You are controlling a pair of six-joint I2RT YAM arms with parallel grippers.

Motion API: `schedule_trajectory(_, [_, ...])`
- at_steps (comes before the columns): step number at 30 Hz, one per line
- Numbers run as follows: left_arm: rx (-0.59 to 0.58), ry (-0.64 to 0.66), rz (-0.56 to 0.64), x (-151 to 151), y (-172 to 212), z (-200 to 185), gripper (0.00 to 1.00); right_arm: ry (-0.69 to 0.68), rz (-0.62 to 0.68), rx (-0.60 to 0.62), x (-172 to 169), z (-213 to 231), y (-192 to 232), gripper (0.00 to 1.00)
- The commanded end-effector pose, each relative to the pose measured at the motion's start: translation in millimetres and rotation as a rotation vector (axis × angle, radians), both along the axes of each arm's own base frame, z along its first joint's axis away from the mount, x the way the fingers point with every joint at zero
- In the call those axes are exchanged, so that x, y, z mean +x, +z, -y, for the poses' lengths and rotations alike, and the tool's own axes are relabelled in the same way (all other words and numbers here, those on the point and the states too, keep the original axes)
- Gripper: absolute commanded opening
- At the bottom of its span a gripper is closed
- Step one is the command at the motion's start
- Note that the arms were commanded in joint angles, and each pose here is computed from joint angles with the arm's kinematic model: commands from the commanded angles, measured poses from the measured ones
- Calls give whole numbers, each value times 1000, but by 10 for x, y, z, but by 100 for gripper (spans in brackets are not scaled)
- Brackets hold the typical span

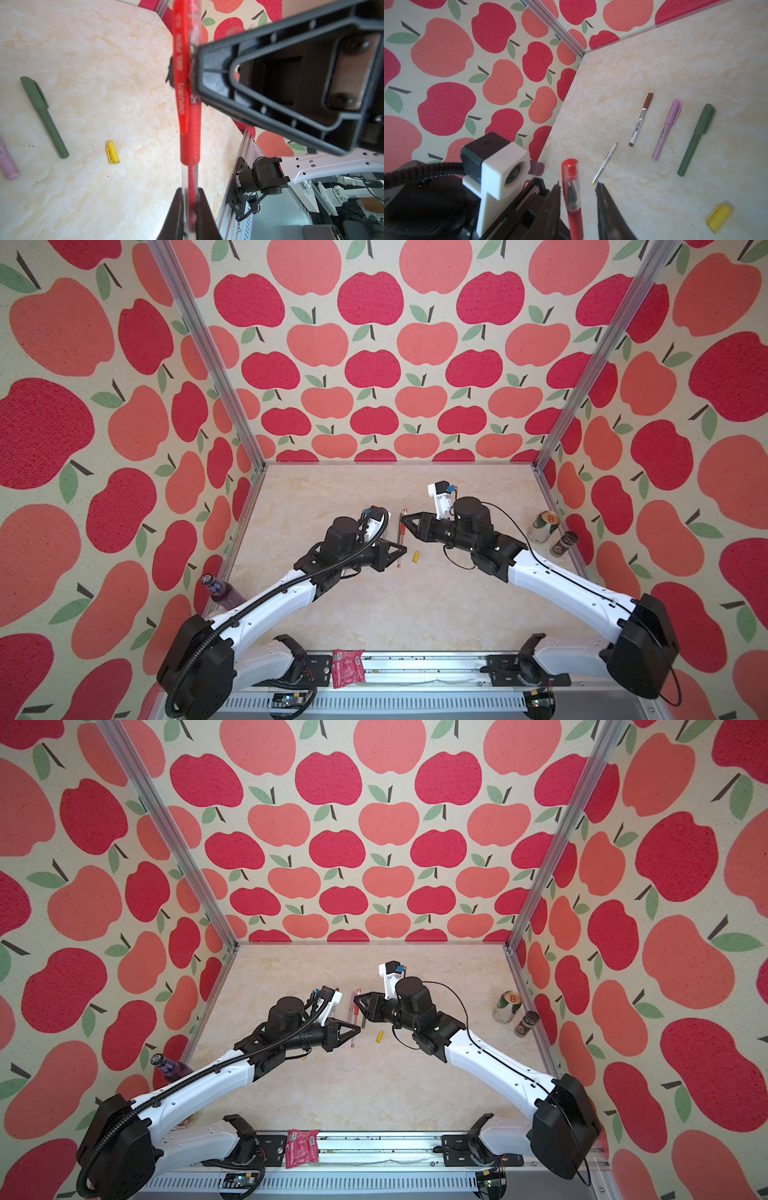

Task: Insert the pens into the pen caps
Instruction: 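Lower the red cap onto the red pen tip with the right gripper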

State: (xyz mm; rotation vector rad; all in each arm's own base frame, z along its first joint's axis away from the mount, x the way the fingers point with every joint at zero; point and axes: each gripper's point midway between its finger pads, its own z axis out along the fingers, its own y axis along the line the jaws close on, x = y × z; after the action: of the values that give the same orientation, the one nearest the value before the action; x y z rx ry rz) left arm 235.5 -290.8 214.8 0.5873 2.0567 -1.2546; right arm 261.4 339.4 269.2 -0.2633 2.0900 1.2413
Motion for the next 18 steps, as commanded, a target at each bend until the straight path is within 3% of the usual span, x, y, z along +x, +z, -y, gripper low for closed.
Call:
schedule_trajectory(1, [0,-104,35,-134,-16,41,3,39,71,21,-83,73,260,44])
schedule_trajectory(7, [-2,-213,43,-319,-12,53,4,68,158,26,-143,294,593,58])
schedule_trajectory(18, [-25,-360,93,-538,255,80,5,223,116,-54,-275,309,527,59])
